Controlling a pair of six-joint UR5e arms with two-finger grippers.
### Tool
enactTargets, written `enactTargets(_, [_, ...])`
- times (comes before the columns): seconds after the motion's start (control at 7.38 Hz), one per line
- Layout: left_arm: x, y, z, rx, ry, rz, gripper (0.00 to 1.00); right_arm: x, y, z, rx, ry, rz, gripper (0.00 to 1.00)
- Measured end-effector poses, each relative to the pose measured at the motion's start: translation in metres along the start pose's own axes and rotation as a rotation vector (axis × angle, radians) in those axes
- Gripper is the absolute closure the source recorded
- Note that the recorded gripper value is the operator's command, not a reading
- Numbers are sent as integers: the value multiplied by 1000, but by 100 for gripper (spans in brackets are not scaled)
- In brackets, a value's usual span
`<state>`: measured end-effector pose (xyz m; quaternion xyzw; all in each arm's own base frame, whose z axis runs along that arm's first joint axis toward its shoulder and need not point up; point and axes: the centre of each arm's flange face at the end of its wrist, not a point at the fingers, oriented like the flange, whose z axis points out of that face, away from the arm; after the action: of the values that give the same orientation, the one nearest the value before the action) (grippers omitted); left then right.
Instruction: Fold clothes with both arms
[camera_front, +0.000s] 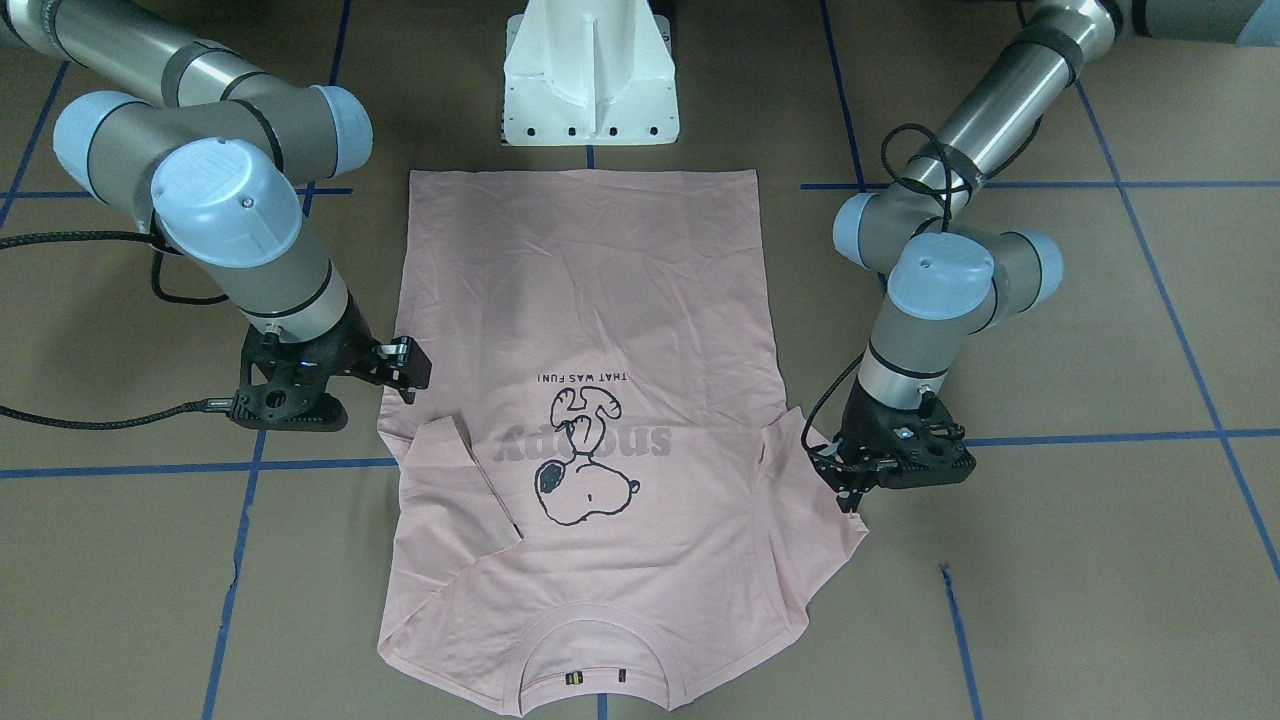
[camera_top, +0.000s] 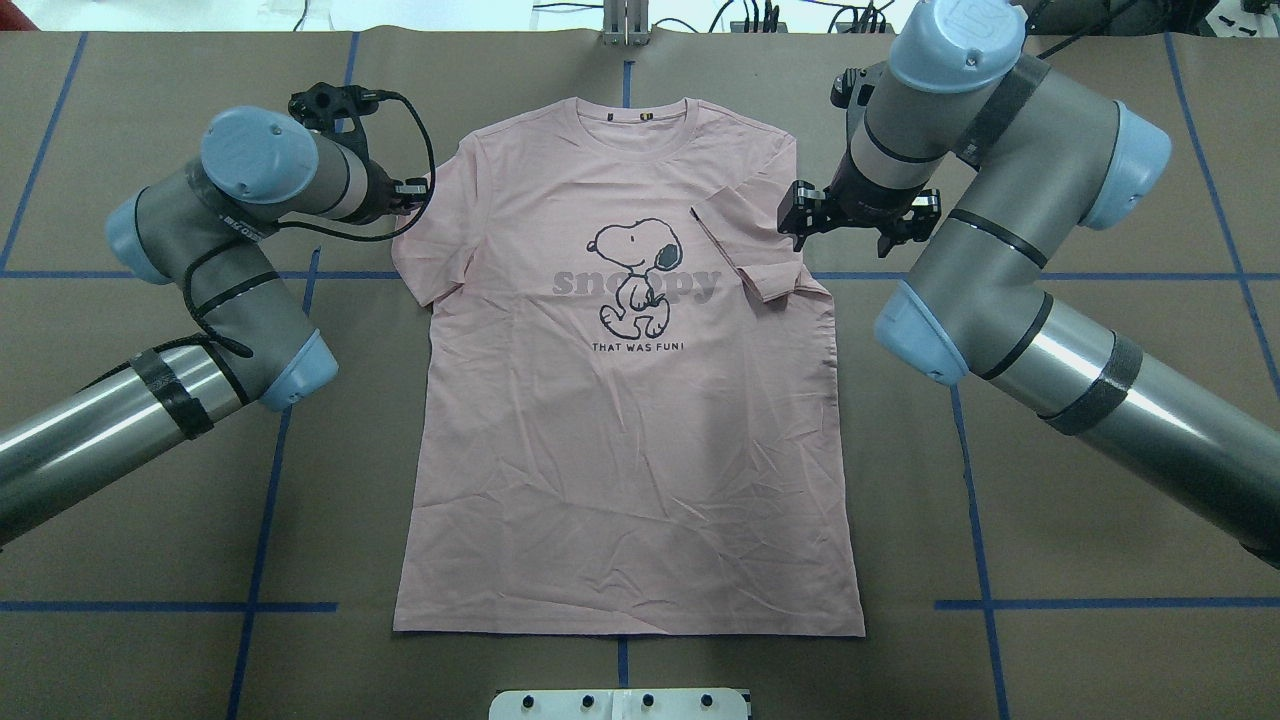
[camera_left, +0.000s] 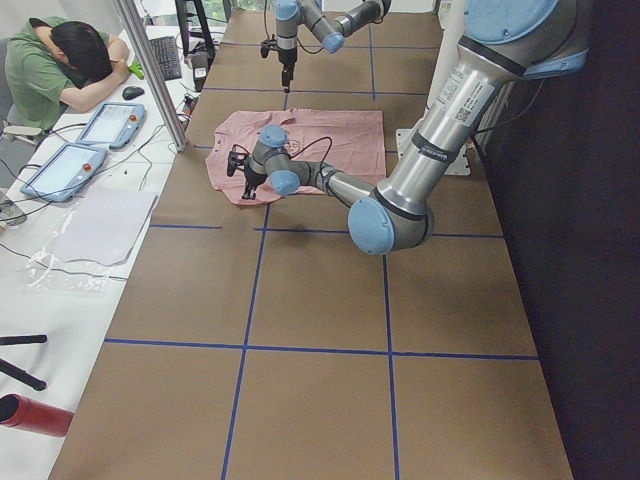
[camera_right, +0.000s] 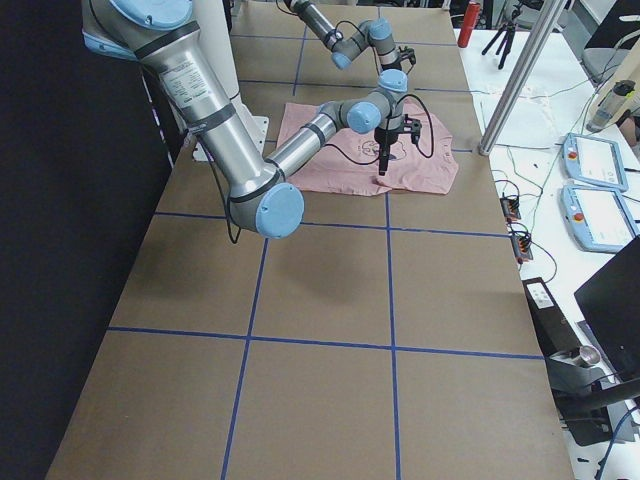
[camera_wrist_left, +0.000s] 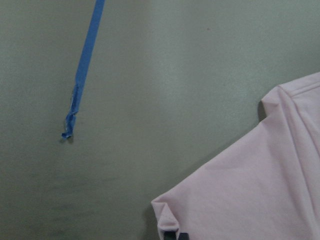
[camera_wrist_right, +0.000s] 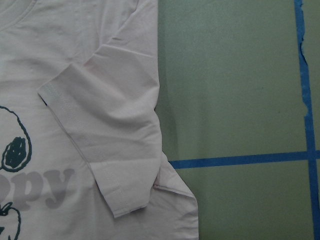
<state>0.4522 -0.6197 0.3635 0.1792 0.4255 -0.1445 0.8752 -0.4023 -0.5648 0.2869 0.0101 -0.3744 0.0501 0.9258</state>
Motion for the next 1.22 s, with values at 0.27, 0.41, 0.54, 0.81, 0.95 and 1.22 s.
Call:
enactTargets(0.27, [77,-10,-20,-21,52,-129,100,0,0,-1,1,-2,-1,0])
enactTargets(0.41, [116,-5,-15,-41,62,-182,100,-1,2,-1,1,-3,-3,0])
enactTargets(0.54, [142,2,-4,-57,57,-212,100,-2,4,0,-1,-4,-6,0])
enactTargets(0.81, [157,13,8,-67,46,-221,0,-8,11,5,-10,-4,-16,0])
enactTargets(0.95, [161,16,8,-67,55,-214,0,-10,14,7,-14,-3,-21,0])
enactTargets(1.22, [173,19,-6,-63,109,-195,0,-11,17,10,-19,0,-25,0])
